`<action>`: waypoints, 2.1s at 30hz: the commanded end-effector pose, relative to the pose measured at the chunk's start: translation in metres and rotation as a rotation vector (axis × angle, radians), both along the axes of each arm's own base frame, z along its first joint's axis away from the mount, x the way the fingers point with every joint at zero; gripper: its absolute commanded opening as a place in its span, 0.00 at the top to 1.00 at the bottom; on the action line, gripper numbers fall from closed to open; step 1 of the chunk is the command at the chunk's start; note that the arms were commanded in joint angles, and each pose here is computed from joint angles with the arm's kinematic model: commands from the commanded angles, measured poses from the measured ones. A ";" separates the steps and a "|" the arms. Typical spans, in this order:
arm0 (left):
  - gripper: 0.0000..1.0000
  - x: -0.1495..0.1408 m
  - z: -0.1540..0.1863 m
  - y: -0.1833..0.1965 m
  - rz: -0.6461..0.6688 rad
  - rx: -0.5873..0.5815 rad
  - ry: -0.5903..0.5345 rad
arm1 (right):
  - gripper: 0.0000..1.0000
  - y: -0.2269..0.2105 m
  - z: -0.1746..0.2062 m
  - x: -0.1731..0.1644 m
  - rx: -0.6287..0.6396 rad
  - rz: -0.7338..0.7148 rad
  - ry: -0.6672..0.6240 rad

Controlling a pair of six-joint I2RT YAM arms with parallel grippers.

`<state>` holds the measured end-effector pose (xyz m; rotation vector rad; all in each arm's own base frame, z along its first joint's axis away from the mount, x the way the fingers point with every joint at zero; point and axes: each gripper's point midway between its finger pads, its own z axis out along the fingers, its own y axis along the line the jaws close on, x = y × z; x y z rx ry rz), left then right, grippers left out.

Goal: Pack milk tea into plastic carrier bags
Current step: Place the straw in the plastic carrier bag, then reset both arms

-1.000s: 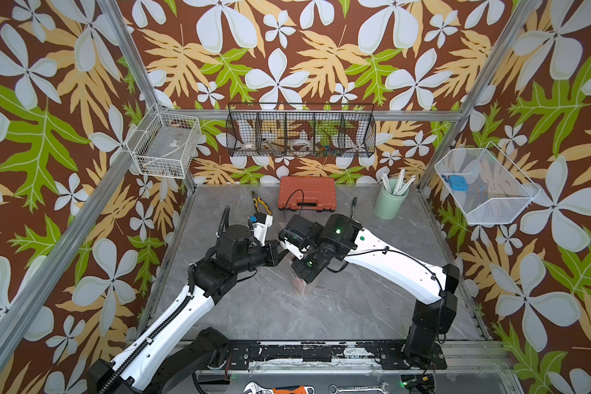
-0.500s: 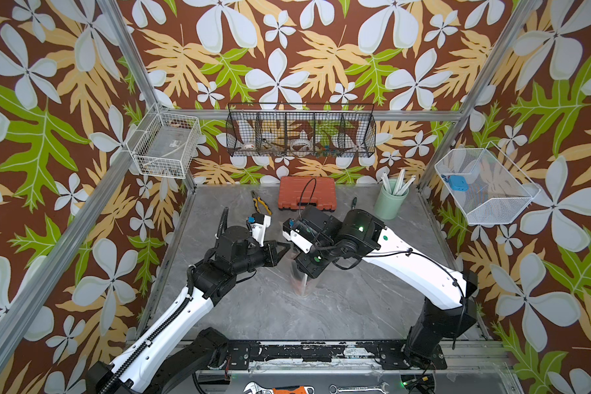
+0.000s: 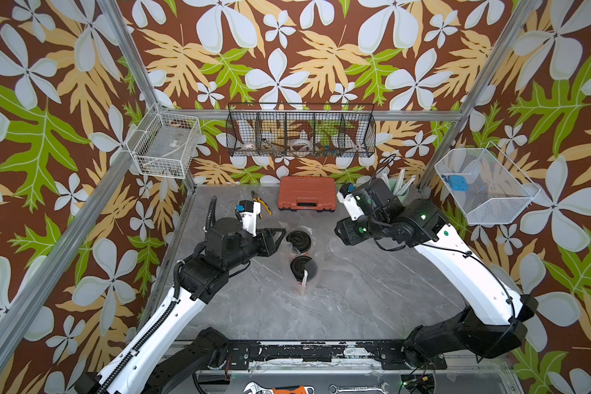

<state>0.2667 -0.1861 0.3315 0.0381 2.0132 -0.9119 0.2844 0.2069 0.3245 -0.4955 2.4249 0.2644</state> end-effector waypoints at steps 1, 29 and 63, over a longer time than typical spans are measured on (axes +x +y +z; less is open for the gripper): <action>0.43 0.011 0.000 0.028 0.139 0.134 -0.034 | 0.31 -0.039 0.007 0.034 -0.001 -0.158 -0.125; 0.00 0.032 -0.154 0.229 1.040 0.568 -0.240 | 0.00 -0.271 -0.193 0.084 -0.298 -0.821 -0.586; 0.00 0.082 -0.180 0.198 0.751 0.494 -0.432 | 0.01 -0.237 -0.207 0.076 -0.099 -0.626 -0.728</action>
